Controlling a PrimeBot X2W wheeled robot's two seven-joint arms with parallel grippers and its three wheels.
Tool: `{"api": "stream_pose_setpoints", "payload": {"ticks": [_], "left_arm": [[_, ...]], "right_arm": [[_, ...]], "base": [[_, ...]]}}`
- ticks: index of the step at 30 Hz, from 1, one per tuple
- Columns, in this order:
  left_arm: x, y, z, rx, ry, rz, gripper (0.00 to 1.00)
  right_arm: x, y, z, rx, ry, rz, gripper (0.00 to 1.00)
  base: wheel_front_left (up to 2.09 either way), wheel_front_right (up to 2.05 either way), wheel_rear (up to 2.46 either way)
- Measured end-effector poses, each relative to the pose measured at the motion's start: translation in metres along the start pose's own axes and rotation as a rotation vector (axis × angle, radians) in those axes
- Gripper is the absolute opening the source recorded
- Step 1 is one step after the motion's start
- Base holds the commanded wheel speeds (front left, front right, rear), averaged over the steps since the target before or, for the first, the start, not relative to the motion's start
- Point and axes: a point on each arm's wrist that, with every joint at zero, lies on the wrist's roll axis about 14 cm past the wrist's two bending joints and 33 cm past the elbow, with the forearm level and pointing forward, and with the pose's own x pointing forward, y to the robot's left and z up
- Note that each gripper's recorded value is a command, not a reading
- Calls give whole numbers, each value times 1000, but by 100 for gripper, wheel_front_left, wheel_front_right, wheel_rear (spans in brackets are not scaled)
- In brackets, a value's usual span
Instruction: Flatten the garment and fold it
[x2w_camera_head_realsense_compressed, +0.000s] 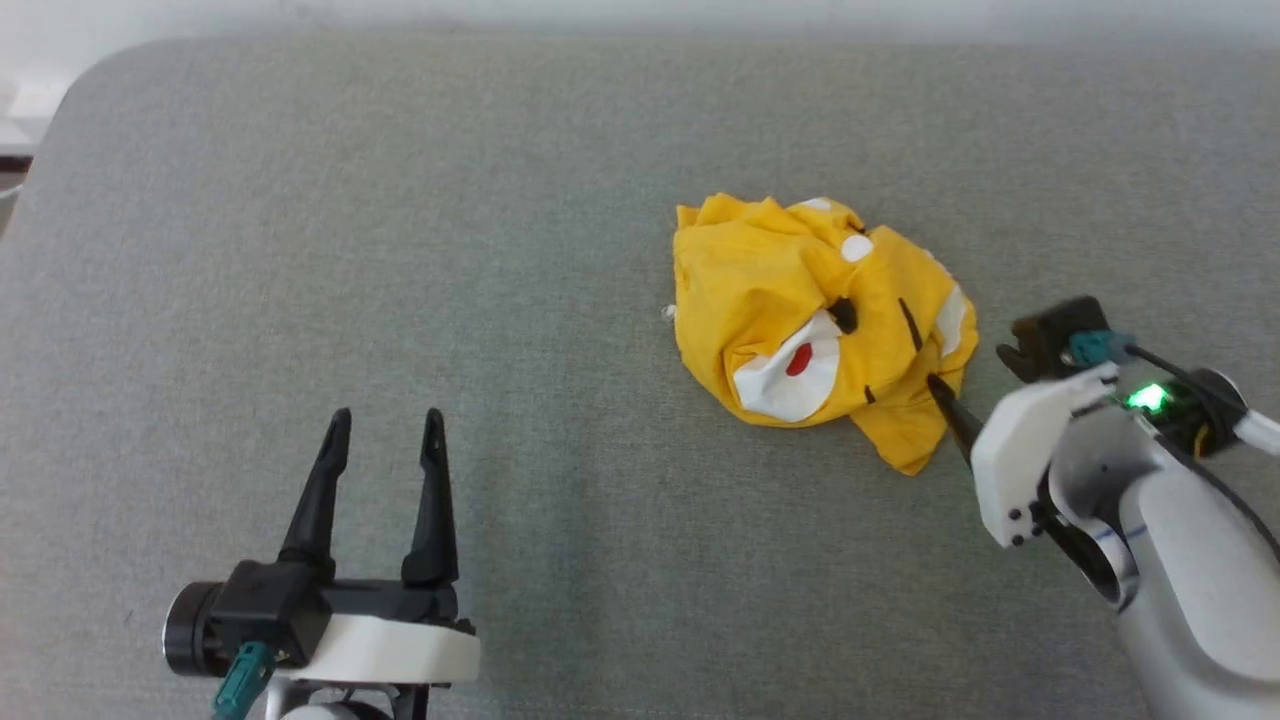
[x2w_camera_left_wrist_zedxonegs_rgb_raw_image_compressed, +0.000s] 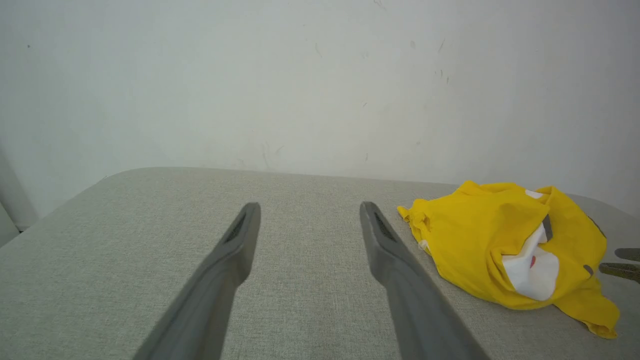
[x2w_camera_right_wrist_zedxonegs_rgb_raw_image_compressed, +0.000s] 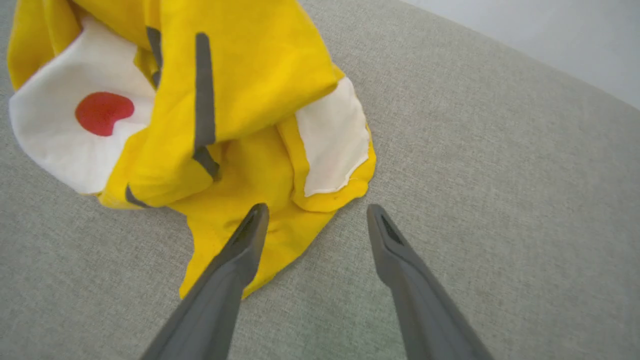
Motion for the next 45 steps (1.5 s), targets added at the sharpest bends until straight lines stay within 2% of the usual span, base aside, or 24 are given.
{"api": "stream_pose_setpoints", "payload": {"ticks": [10, 11, 12, 17, 21, 25, 29, 33, 38, 39, 40, 41, 45], "left_arm": [[5, 9, -9, 3, 25, 24, 100], [4, 10, -10, 4, 28, 28, 100], [3, 11, -10, 5, 30, 30, 100], [0, 14, -8, 8, 27, 41, 100], [-3, 12, -3, 4, 15, 38, 100], [-3, 8, 6, -3, -14, 23, 100], [-6, 4, 12, -8, -32, 14, 100], [-11, 5, 12, -10, -29, 17, 100], [-14, 8, 13, -8, -29, 27, 100], [-14, 8, 13, -8, -29, 28, 100], [-14, 9, 13, -8, -29, 29, 100], [-14, 9, 13, -8, -30, 29, 100], [-14, 9, 16, -8, -38, 28, 100]], "right_arm": [[38, 23, -24, -83, 152, 90, 100], [41, 25, -22, -83, 148, 93, 41], [44, 26, -21, -78, 142, 95, 0], [47, 34, -13, -68, 94, 106, 0], [39, 21, 3, -82, 28, 74, 0], [23, -26, 40, -121, -74, -38, 0], [-4, -86, 48, -201, -80, -190, 0], [-26, -119, 6, -194, 40, -277, 0], [-40, -119, -61, -116, 185, -290, 0], [-40, -116, -67, -99, 193, -290, 32], [-41, -113, -70, -85, 191, -290, 82], [-40, -110, -70, -74, 182, -289, 100], [-38, -101, -49, -40, 98, -285, 100]], "base": [[0, 0, 0], [0, 0, 0], [0, 0, 0], [0, 0, 0], [0, 0, 0], [0, 0, 0], [0, 0, 0], [0, 0, 0], [0, 0, 0], [0, 0, 0], [0, 0, 0], [0, 0, 0], [0, 0, 0]]}}
